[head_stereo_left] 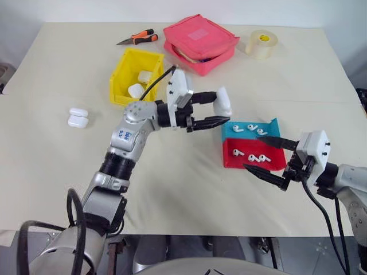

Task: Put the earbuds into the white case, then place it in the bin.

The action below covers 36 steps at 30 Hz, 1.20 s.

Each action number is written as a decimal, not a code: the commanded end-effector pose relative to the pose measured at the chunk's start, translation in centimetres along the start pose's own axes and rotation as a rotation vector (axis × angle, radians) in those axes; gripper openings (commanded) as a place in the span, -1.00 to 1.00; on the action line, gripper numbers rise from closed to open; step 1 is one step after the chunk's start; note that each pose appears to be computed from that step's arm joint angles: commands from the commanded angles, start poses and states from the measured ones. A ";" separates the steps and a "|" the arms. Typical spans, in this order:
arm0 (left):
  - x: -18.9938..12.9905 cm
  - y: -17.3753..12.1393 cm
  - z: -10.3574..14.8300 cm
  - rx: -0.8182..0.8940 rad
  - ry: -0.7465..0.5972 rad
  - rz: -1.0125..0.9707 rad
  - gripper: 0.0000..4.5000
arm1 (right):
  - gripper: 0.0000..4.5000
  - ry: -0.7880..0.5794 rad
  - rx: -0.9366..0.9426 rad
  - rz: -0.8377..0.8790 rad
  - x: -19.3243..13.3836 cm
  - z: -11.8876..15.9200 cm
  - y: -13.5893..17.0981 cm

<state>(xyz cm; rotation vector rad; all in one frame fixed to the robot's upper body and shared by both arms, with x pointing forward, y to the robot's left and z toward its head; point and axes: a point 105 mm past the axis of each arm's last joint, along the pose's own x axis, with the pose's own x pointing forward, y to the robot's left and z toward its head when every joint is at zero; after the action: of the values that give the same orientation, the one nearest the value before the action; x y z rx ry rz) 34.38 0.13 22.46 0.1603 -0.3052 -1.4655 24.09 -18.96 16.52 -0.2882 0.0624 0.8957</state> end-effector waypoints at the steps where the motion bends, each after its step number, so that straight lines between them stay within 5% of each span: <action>1: 0.8 -1.1 0.1 0.021 -0.031 -0.061 0.24 | 1.00 -0.024 -0.025 -0.044 -0.9 1.1 0.5; 12: -0.1 -9.3 -3.1 -0.104 -0.012 -0.164 0.24 | 1.00 0.059 0.036 -0.127 -2.6 0.7 1.4; 29: -2.5 -10.7 -4.7 -0.110 -0.005 -0.087 0.24 | 1.00 0.407 0.010 -0.095 -1.1 -1.0 0.5; 32: -2.7 -10.7 -4.9 -0.107 0.003 -0.083 0.24 | 0.73 0.423 0.001 -0.085 -0.8 -0.9 0.4; 36: -2.8 -10.8 -5.3 -0.096 0.014 -0.085 0.24 | 0.11 0.466 0.047 -0.076 -0.2 -1.8 1.2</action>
<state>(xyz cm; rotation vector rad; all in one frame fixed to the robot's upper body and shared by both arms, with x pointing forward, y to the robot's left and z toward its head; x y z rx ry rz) 25.68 1.31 13.66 0.0900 -0.1841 -1.5519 23.48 -19.51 14.59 -0.4388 0.4979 0.7269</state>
